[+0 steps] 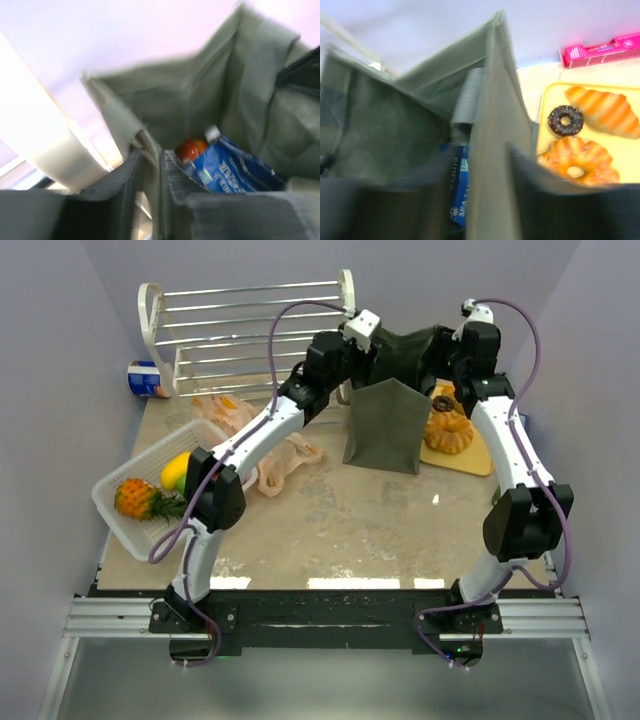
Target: Place the mixed food into the grocery bags and tie them
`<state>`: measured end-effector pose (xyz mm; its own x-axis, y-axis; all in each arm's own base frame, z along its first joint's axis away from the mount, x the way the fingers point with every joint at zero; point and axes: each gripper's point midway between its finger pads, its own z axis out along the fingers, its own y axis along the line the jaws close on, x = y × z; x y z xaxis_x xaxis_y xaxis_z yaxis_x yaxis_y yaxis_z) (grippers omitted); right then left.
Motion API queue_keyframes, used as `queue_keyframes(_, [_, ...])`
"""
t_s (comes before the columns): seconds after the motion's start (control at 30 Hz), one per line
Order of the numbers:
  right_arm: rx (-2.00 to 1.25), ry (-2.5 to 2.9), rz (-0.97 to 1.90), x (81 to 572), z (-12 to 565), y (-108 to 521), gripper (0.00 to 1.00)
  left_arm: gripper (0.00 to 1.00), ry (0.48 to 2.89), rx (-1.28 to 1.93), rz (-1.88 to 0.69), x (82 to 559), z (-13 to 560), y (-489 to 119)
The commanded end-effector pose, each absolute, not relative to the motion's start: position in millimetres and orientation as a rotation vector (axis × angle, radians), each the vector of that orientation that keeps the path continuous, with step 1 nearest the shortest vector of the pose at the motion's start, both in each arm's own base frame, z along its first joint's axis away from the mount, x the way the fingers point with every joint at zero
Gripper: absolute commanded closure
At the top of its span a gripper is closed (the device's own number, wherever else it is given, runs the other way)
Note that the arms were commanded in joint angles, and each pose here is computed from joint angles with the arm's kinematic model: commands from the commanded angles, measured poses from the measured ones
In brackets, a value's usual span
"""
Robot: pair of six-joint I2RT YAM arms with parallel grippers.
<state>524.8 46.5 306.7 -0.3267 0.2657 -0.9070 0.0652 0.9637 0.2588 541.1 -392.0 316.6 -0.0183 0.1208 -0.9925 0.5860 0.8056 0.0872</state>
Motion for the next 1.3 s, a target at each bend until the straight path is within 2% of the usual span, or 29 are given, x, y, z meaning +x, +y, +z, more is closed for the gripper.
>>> queue_keyframes(0.0, [0.155,1.751,0.242,510.2,380.7,51.6,0.22,0.28,1.292,0.534,-0.444,510.4,418.8,-380.0])
queue_keyframes(0.03, [0.125,1.75,0.264,504.9,386.3,56.2,0.18,0.22,1.273,0.538,-0.43,504.6,424.3,-377.9])
queue_keyframes(0.07, [0.119,1.763,0.264,498.8,387.9,56.3,0.14,0.12,1.263,0.532,-0.426,497.9,431.0,-370.8])
queue_keyframes(0.1, [0.122,1.757,0.251,492.5,394.0,53.8,0.08,0.06,1.263,0.527,-0.424,494.0,435.3,-366.9])
queue_keyframes(0.13, [0.147,1.726,0.218,482.2,413.7,46.4,0.06,0.02,1.275,0.503,-0.409,492.2,439.0,-359.7])
queue_keyframes(0.23, [0.17,1.705,0.179,449.9,435.1,36.4,0.06,0.0,1.285,0.479,-0.385,473.5,446.7,-337.5])
queue_keyframes(0.33, [0.096,1.657,0.282,432.1,451.5,57.2,0.07,0.0,1.279,0.481,-0.383,448.7,450.7,-318.9])
queue_keyframes(0.4, [0.002,1.64,0.349,415.0,461.0,91.5,0.09,0.0,1.308,0.505,-0.392,433.6,446.5,-309.0])
queue_keyframes(0.43, [-0.092,1.641,0.399,401.8,461.9,134.0,0.09,0.0,1.326,0.5,-0.396,425.9,445.3,-300.3])
queue_keyframes(0.5, [-0.195,1.673,0.396,389.8,449.5,177.2,0.09,0.0,1.425,0.401,-0.438,431.7,432.5,-270.7])
queue_keyframes(0.57, [-0.337,1.683,0.528,363.9,431.1,248.5,0.11,0.0,1.507,0.347,-0.531,426.7,418.3,-241.6])
queue_keyframes(0.6, [-0.378,1.71,0.541,356.0,410.3,269.0,0.11,0.0,1.51,0.232,-0.556,428.7,427.5,-200.6])
queue_keyframes(0.63, [-0.458,1.692,0.598,332.3,404.7,307.3,0.11,0.0,1.565,0.241,-0.589,424.8,401.2,-191.6])
queue_keyframes(0.7, [-0.563,1.738,0.62,317.6,370.4,347.1,0.1,0.0,1.599,0.208,-0.498,415.5,389.5,-153.7])
queue_keyframes(0.77, [-0.65,1.778,0.675,297.6,339.2,381.9,0.1,0.0,1.674,0.192,-0.37,410.9,351.3,-129.0])
queue_keyframes(0.8, [-0.698,1.842,0.694,295.2,305.5,396.8,0.11,0.0,1.658,0.195,-0.342,400.5,352.7,-121.7])
queue_keyframes(0.87, [-0.688,1.911,0.704,296.7,276.9,405.0,0.12,0.0,1.684,0.179,-0.28,394.9,322.2,-109.4])
queue_keyframes(1.0, [-0.718,2.031,0.707,301.5,208.7,421.7,0.17,0.0,1.659,0.156,-0.254,391.5,327.7,-102.1])
queue_keyframes(1.13, [-0.682,2.118,0.664,321.5,169.0,420.2,0.25,0.0,1.721,0.192,-0.299,388.0,309.0,-110.6])
queue_keyframes(1.27, [-0.634,2.154,0.758,339.6,147.0,416.4,0.3,0.0,1.728,0.229,-0.325,387.6,303.6,-117.0])
